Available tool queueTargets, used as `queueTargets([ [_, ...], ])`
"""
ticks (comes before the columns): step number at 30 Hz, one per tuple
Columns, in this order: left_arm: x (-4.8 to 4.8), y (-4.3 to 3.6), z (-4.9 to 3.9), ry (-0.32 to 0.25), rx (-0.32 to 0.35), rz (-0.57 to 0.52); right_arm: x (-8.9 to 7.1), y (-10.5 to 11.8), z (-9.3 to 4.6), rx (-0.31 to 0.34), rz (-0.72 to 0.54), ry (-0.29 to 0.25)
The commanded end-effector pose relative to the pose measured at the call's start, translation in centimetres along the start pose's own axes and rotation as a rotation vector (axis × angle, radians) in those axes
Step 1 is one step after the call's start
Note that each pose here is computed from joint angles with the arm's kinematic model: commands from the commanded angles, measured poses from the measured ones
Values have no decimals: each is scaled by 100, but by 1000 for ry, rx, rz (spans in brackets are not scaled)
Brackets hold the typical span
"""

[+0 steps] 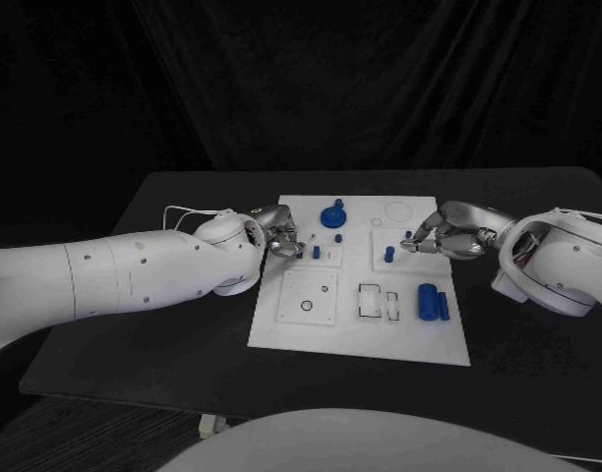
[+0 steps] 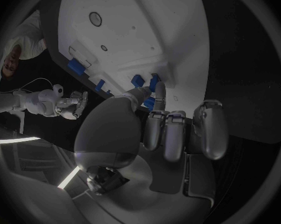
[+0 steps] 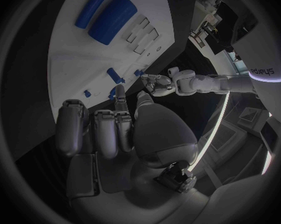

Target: Assemble the parts on the task board

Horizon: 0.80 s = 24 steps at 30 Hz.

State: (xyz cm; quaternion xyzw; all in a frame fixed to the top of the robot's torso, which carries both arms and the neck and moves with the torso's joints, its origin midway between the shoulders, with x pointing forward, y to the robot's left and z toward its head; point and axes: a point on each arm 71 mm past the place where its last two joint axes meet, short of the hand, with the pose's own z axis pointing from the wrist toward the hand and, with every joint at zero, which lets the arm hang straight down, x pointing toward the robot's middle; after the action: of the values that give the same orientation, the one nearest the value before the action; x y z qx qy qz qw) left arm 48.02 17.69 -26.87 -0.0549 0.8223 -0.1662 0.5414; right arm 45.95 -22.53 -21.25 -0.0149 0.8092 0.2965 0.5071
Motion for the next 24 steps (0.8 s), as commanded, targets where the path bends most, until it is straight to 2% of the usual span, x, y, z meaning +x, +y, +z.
queueTargets([
  [1,96,-21,-6,49,2,23,9,1,1,7,1,-7],
  [24,169,-49,4,111,-18,53,13,-6,0,8,1,-4],
])
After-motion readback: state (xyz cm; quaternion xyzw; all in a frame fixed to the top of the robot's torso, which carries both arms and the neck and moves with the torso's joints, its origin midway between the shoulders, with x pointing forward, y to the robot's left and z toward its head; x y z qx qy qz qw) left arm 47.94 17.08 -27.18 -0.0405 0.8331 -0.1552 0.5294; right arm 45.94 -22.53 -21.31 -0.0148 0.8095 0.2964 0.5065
